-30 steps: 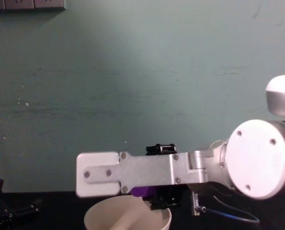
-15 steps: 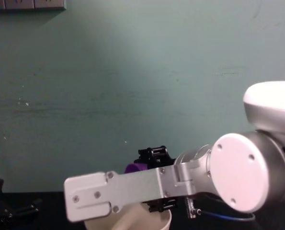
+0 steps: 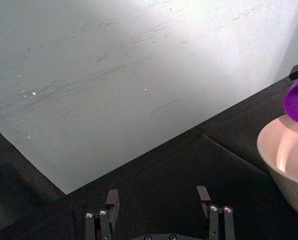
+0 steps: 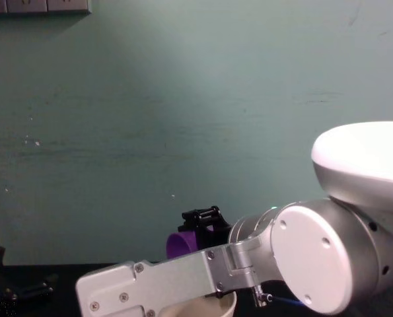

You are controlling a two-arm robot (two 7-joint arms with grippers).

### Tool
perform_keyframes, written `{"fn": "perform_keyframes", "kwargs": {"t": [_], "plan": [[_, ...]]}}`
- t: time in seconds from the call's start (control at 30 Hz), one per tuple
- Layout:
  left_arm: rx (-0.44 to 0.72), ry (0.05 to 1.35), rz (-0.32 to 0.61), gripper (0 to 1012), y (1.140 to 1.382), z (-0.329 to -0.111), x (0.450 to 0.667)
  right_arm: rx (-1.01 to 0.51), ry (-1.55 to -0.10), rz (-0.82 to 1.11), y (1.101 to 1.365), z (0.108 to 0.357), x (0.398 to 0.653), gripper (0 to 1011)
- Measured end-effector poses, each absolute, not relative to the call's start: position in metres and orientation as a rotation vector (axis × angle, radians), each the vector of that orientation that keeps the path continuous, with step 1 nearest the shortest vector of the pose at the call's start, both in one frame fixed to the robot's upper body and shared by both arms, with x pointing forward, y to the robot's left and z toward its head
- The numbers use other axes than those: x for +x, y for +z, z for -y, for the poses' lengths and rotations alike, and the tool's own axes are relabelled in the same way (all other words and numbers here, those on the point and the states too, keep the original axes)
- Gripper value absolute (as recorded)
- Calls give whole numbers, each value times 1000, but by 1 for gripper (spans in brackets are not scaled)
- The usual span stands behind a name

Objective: Pick up the cup and pour the mung beans from the cup into the bowl.

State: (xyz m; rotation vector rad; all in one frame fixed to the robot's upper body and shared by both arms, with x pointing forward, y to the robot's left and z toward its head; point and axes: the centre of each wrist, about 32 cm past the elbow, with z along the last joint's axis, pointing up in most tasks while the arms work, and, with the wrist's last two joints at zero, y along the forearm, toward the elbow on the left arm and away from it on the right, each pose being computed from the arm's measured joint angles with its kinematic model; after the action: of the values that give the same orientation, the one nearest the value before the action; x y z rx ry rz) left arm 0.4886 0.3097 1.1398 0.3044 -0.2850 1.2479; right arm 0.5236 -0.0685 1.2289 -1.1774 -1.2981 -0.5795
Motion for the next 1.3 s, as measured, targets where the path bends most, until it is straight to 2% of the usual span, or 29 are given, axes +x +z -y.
{"fn": "perform_keyframes", "kwargs": {"t": [1.3], "plan": [[304, 1248, 285, 1000, 1140, -310, 489, -1219, -548, 1374, 1221, 60, 520, 726]]}}
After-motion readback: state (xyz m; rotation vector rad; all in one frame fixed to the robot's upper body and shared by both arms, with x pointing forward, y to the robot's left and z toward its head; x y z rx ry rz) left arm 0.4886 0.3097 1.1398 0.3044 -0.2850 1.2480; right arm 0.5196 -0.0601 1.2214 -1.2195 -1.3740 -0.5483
